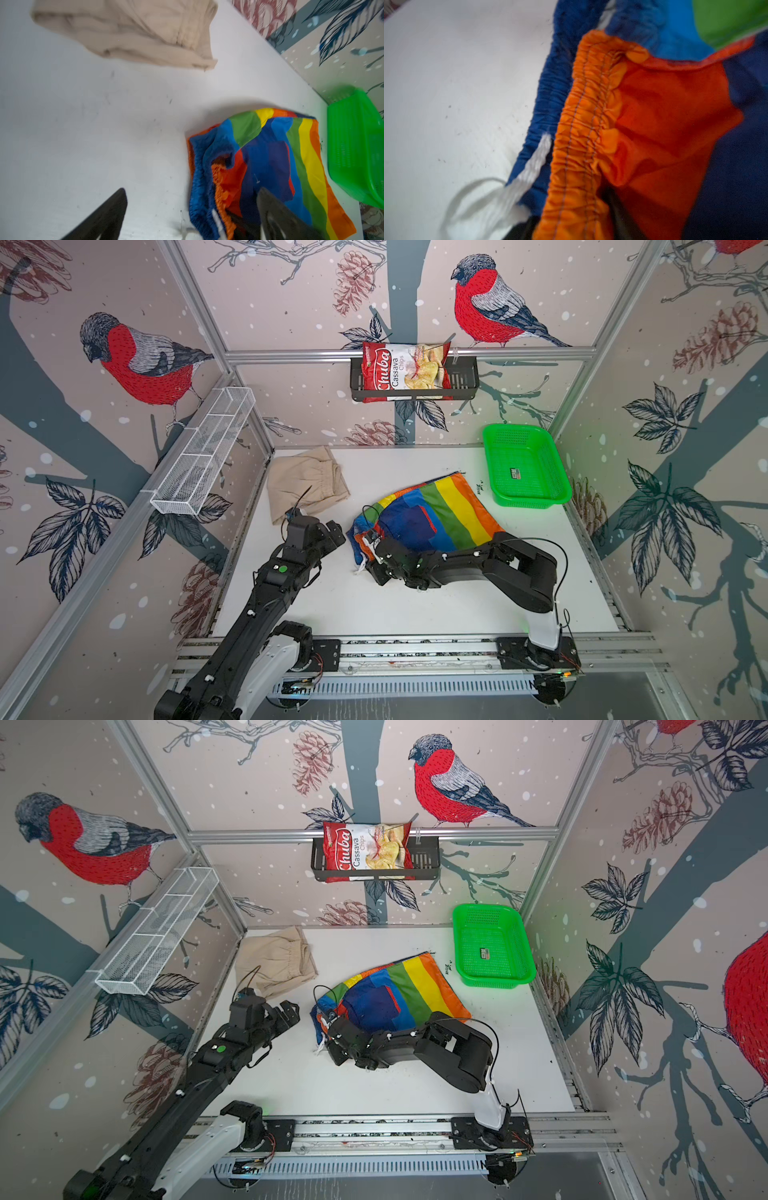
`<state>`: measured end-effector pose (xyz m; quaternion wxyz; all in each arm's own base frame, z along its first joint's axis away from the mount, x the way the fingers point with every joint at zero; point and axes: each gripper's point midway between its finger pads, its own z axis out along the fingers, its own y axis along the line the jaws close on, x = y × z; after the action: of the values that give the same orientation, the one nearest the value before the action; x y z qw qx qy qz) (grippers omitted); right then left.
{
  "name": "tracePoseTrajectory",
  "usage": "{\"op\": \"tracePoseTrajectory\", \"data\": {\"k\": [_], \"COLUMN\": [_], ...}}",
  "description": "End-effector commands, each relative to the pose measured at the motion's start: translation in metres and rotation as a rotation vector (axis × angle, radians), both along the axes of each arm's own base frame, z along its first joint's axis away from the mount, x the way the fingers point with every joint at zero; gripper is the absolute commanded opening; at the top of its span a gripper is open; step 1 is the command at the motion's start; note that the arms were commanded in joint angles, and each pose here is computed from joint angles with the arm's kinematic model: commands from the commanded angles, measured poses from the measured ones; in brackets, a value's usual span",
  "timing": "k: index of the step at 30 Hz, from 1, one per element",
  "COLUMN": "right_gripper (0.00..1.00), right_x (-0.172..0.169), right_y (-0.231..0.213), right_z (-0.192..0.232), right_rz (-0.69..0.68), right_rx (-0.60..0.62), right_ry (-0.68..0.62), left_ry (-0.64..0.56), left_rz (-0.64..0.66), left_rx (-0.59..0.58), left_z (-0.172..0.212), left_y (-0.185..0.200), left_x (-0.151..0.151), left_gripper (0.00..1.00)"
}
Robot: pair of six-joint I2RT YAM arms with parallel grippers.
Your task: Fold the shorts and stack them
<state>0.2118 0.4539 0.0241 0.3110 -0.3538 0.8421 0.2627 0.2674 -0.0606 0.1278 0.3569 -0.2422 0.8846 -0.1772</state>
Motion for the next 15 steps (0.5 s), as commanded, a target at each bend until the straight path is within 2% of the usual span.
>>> {"op": "tracePoseTrajectory", "data": {"k": [1,3,6,10,15], "right_gripper": [0.27,0.19,0.08,0.06,0.04], "right_x": [-0.015,-0.018,-0.017,-0.012,-0.011], "right_y": [0.01,0.01,0.009,0.002,-0.002], "right_z": [0.005,0.004,0.005,0.009,0.01], "right_rz": [0.062,0.083,0.103,0.102,0.113], "right_rx": [0.121,0.165,0.247,0.352,0.35], "right_ry": [0.111,0.142,0.222,0.312,0.311], "left_ry": [-0.076,-0.113,-0.134,-0.136,-0.125], "left_rz": [-0.068,-0.118,-0.126,-0.126,-0.127], "left_rx": [-0.134,-0.19,-0.252,-0.311,-0.338], "left_z": [0.002,0.0,-0.005,-0.015,-0.026], "left_y": [-0.025,-0.037,-0.044,-0.049,-0.055], "left_x": [0.012,0.014,0.016,0.015,0.015], "left_gripper": [0.97,0.97,0.97,0.97,0.97]}}
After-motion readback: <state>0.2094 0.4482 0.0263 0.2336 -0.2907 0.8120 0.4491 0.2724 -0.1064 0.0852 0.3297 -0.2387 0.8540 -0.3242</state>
